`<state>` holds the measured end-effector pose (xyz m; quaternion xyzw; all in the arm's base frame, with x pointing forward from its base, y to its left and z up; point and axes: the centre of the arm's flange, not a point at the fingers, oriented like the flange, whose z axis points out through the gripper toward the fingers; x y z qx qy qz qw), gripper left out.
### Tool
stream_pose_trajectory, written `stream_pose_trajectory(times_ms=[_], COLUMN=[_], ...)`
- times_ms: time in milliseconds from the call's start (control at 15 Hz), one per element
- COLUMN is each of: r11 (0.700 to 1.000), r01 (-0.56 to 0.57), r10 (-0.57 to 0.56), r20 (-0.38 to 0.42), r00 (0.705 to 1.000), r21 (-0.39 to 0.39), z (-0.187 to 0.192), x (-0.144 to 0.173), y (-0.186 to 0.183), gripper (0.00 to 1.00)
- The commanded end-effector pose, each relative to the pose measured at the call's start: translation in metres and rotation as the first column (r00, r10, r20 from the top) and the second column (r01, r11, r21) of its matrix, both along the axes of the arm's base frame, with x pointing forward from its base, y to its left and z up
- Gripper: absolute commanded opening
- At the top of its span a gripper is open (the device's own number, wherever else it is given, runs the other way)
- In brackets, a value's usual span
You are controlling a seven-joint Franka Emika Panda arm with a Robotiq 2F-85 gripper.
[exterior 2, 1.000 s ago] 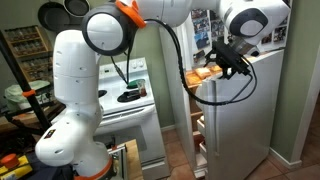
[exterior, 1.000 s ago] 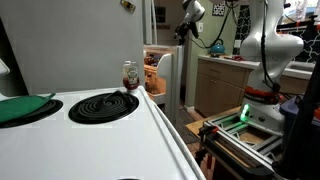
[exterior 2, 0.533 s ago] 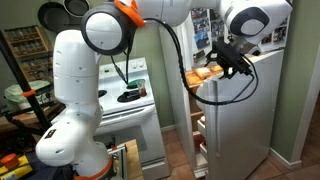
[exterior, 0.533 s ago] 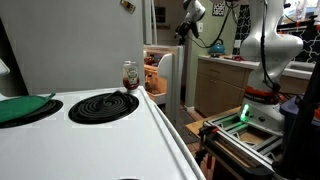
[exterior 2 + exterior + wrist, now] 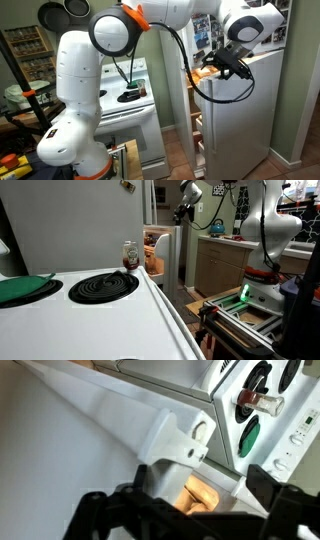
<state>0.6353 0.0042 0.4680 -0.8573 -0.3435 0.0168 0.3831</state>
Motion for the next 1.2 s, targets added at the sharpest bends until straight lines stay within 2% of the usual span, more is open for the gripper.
stream_pose_trajectory(times_ms=[0, 400, 667, 800, 1133], r11=[0.983, 0.912, 0.831, 0.806, 0.784], r01=[-0.141, -0.326, -0.439, -0.464, -0.483], r10=[0.136, 0.290, 0.364, 0.372, 0.337], r20=[0.053, 0.170, 0.263, 0.294, 0.387], r00=[0.989, 0.942, 0.894, 0.880, 0.858], r21=[0.117, 0.248, 0.342, 0.369, 0.388], z=[-0.015, -0.030, -0.040, -0.043, -0.037], x=[-0.004, -0.007, -0.014, -0.015, -0.017], y=[0.026, 0.085, 0.127, 0.134, 0.115], gripper=[1.00, 1.00, 1.00, 1.00, 1.00])
